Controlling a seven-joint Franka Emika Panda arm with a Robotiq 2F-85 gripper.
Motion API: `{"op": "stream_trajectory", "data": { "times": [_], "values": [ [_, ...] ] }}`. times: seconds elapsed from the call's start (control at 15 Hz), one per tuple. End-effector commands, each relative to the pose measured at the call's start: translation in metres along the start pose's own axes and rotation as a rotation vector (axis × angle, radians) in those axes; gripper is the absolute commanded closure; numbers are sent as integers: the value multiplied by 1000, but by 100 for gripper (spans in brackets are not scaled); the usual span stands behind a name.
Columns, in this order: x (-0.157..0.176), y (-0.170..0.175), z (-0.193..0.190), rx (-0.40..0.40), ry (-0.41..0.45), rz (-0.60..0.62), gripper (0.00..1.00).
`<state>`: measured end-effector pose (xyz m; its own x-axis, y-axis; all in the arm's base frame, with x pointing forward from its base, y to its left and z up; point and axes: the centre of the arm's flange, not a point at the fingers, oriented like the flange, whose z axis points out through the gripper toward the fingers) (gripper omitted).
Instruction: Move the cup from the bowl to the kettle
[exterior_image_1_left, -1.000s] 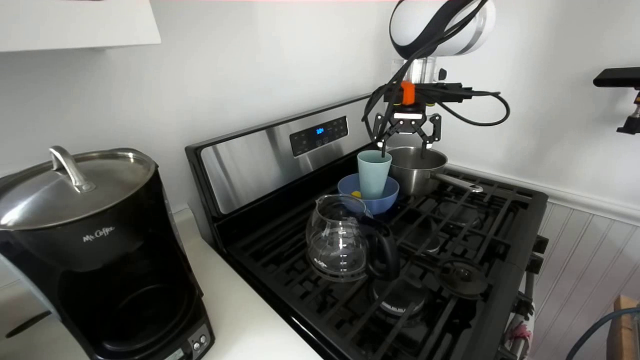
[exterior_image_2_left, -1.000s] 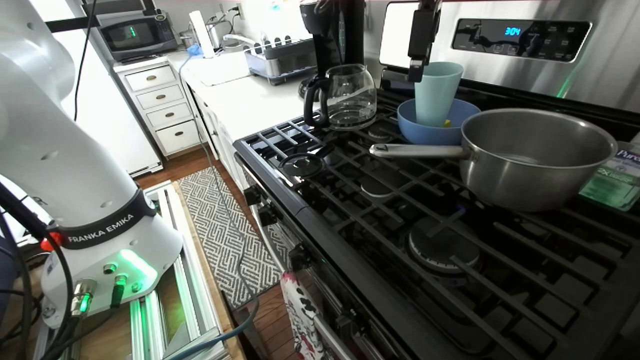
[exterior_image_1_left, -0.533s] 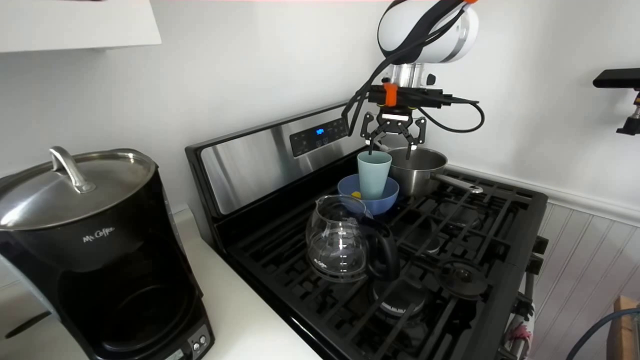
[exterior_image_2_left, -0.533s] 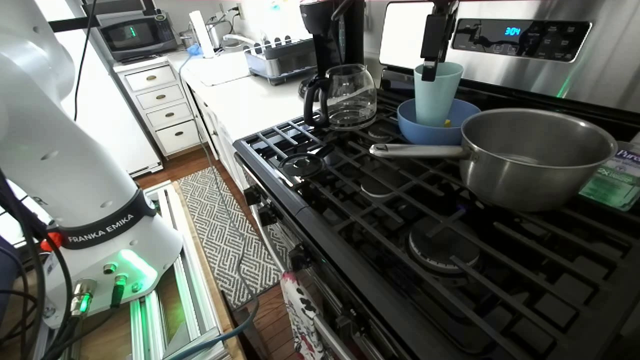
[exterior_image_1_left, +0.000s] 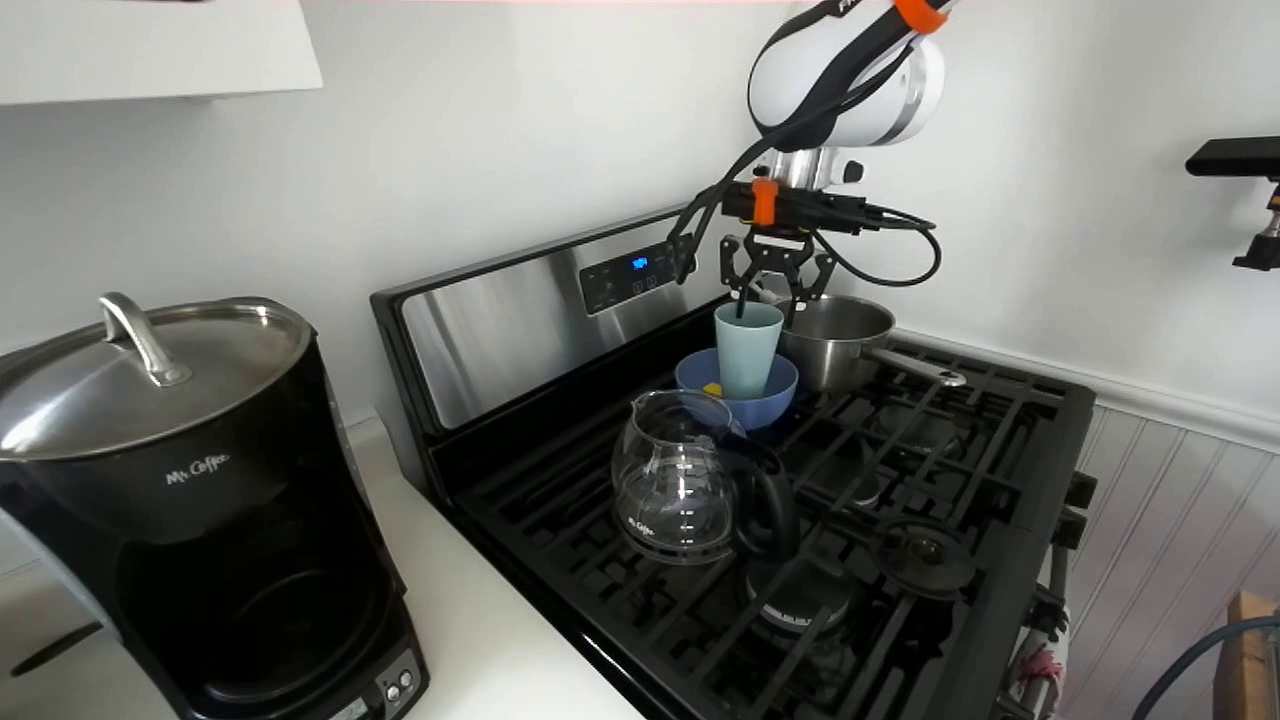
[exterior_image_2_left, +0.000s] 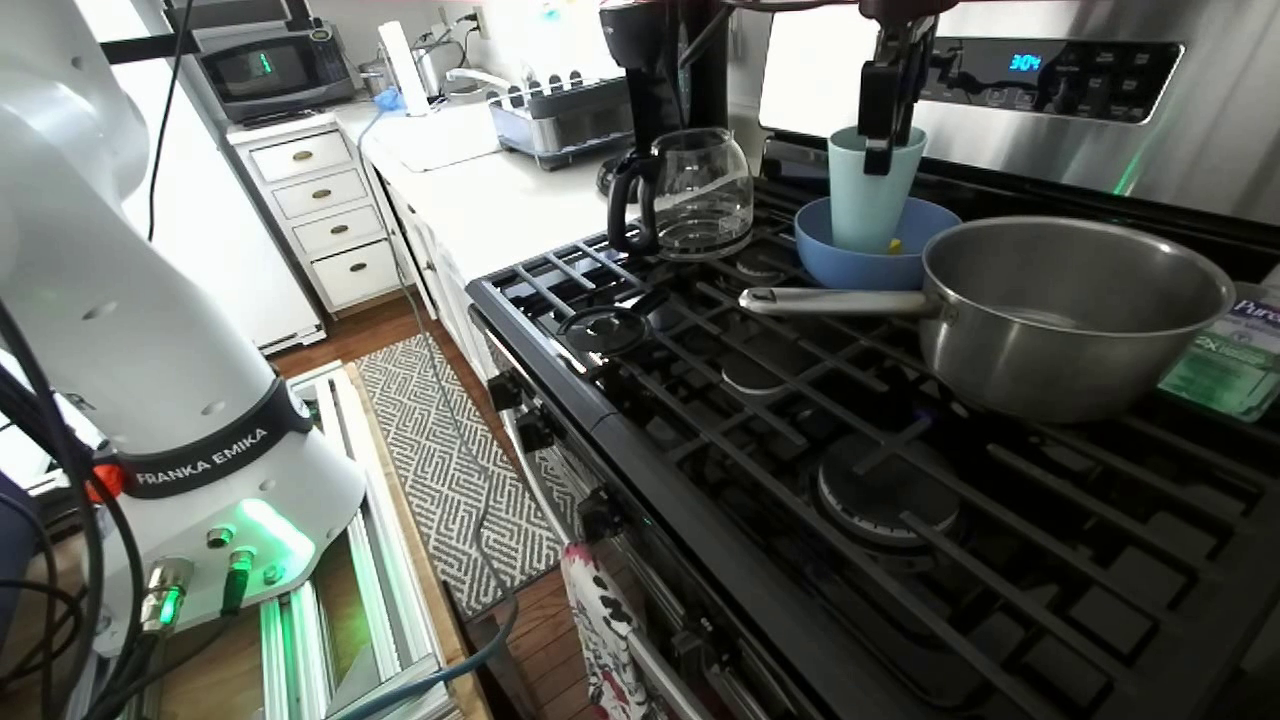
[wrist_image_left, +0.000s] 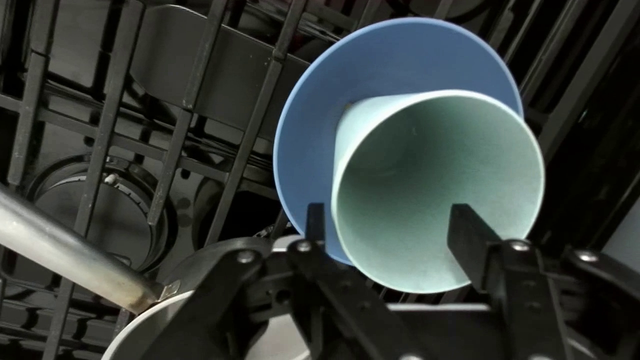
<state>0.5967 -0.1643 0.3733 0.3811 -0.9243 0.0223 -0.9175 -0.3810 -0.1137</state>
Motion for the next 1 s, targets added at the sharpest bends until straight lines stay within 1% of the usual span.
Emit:
{"op": "stream_trajectory", "data": {
  "times": [0.0, 0.33, 0.47, 0.6, 0.73, 0.93],
  "values": [
    [-2, -7, 7, 20, 6, 32, 64],
    [-10, -6, 5, 15, 4, 21, 98],
    [-15, -1, 2, 0, 1, 3, 100],
    [-17, 5, -2, -4, -3, -9, 100],
    [-18, 15, -12, -26, -10, -21, 99],
    [-29, 39, -39, -48, -4, -15, 99]
  ]
}}
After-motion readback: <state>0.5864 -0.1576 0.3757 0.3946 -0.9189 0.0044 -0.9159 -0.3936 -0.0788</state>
